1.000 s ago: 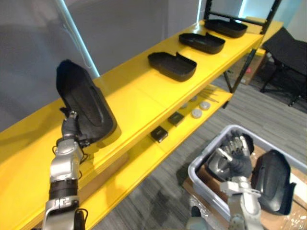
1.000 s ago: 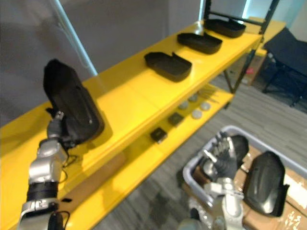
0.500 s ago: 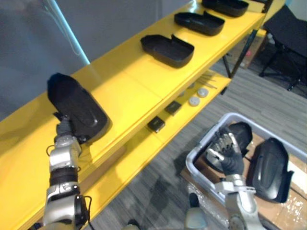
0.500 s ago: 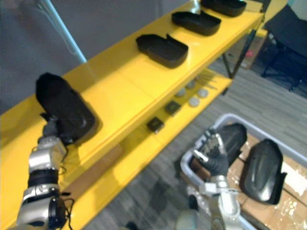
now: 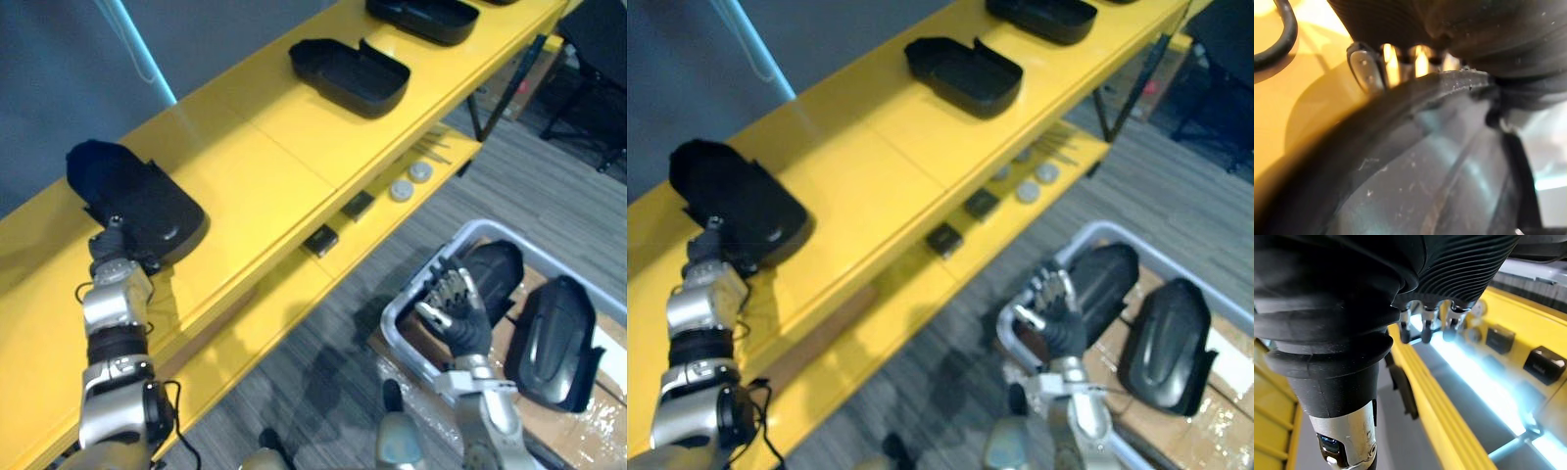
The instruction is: Walk over and take plastic housings, then place them on the shelf
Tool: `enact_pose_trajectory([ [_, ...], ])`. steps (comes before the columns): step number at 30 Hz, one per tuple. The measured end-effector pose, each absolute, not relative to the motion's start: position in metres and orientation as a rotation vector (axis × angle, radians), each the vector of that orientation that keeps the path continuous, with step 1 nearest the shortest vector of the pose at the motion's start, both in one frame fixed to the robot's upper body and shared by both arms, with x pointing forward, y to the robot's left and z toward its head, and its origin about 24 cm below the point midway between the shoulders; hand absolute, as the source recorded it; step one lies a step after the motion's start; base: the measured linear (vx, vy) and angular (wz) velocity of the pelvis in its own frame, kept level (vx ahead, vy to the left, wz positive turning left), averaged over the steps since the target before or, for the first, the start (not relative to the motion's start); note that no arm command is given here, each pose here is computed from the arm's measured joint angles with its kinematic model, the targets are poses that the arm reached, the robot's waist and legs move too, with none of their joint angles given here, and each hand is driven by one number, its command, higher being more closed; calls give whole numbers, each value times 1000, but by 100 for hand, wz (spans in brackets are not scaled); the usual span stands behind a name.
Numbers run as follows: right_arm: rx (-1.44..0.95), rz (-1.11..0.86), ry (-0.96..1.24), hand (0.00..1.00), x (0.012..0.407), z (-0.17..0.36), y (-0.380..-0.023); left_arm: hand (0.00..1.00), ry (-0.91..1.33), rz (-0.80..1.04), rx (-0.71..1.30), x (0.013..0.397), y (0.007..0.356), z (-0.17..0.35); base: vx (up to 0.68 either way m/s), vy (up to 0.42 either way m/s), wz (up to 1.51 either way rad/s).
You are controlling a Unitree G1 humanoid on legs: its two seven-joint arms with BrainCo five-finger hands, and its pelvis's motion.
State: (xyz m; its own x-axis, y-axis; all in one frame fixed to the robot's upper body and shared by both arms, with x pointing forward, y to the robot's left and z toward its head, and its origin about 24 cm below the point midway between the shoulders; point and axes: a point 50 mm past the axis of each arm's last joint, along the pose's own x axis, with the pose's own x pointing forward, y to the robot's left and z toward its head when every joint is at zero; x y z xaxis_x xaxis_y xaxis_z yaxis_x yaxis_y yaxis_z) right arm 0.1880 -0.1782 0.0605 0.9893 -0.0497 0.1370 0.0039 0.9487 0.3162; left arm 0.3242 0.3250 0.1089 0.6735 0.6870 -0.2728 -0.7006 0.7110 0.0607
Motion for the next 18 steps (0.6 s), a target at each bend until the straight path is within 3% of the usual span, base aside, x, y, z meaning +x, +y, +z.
enact_pose_trajectory([
  [18, 348, -13, -147, 0, 181, 57, -175, 0, 278, 760, -145, 315, 336, 96, -3, -4, 7],
])
